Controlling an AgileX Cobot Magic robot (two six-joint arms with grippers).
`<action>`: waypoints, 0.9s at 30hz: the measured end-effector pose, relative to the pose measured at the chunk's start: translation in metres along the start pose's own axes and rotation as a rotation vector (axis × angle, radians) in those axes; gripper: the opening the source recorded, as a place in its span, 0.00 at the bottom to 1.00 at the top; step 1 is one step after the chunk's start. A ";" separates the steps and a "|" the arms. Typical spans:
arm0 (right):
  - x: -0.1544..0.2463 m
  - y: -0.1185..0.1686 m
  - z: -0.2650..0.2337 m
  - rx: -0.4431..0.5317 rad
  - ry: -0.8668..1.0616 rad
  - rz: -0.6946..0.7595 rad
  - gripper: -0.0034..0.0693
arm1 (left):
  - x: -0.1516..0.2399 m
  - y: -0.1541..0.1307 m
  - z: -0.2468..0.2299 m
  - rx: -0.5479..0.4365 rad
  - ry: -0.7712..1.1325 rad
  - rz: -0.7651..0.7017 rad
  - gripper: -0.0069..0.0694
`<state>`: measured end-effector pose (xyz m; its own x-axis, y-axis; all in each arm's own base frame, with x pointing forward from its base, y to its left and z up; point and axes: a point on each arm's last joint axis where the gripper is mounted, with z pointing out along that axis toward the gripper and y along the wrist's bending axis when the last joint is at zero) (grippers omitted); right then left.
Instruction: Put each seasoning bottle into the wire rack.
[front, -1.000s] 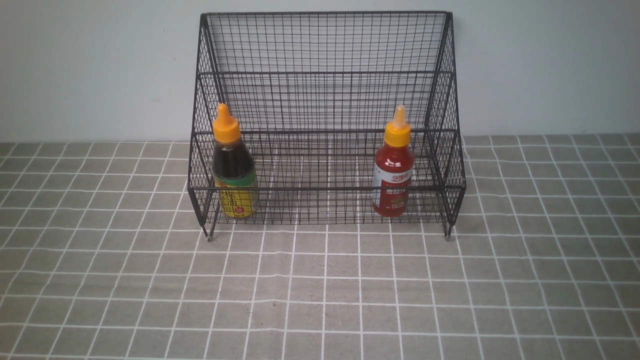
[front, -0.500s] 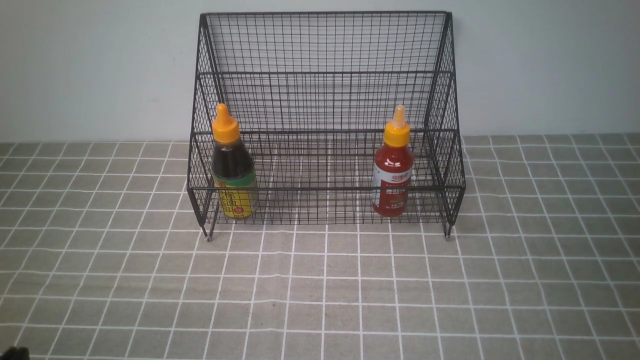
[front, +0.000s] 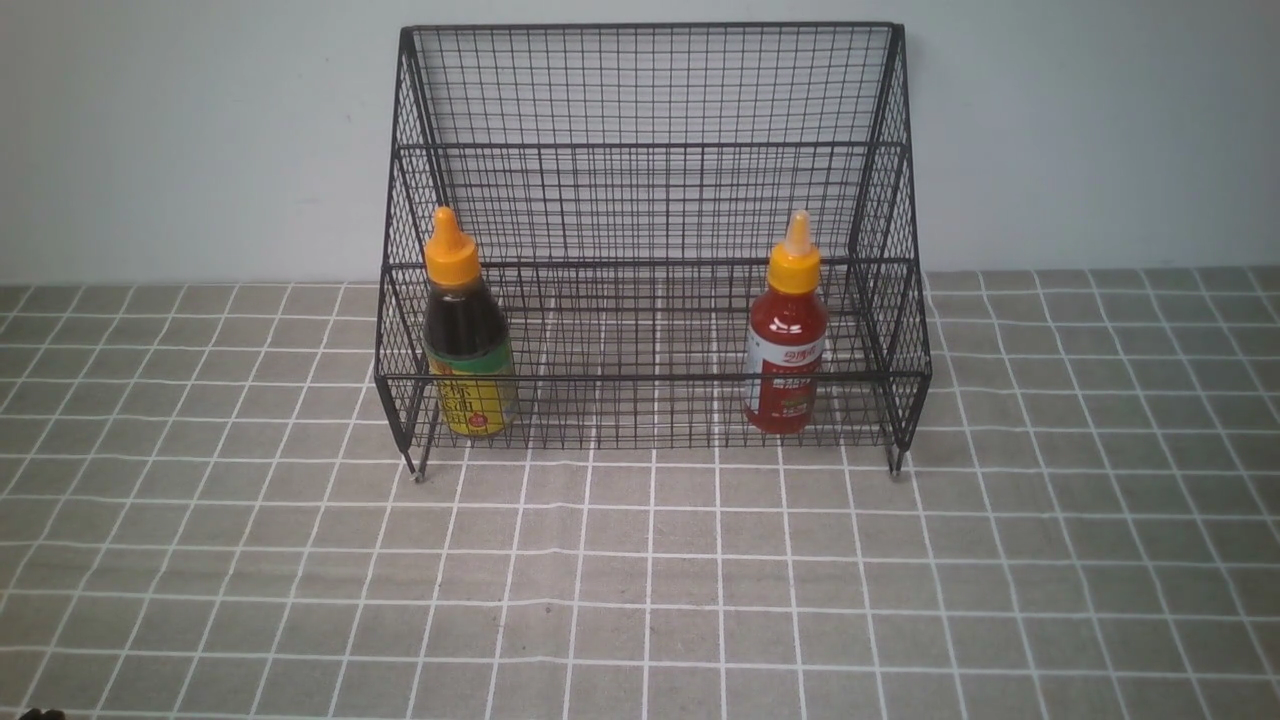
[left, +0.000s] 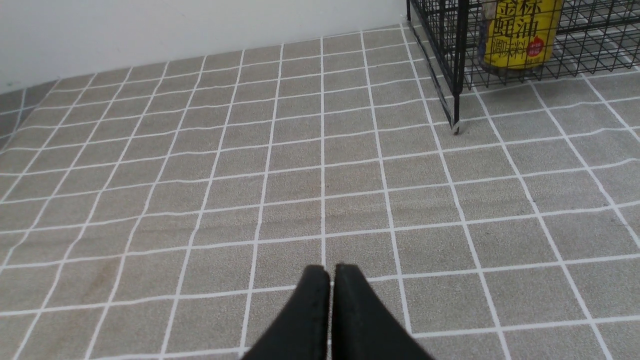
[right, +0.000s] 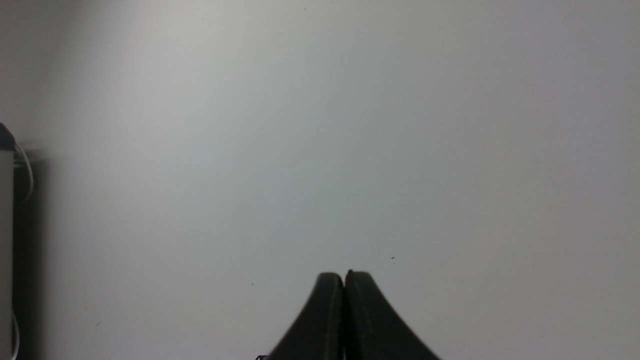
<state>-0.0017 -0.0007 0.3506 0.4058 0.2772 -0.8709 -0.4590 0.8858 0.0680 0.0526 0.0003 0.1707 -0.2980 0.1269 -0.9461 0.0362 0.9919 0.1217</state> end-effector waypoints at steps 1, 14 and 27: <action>0.000 0.000 0.000 0.000 0.000 0.000 0.03 | 0.000 0.000 0.000 0.000 0.000 0.000 0.08; 0.000 0.000 0.000 0.000 0.001 0.019 0.03 | 0.000 0.000 0.000 0.001 0.004 -0.001 0.08; 0.091 -0.008 -0.004 -0.003 0.341 -0.204 0.03 | 0.000 0.000 0.000 0.002 0.004 -0.003 0.08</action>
<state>0.0354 0.0161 0.2684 0.2036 -0.0446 -0.9780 -0.3983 0.9088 -0.1244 0.0524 0.0002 0.1703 -0.3019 0.1240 -0.9452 0.0368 0.9923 0.1184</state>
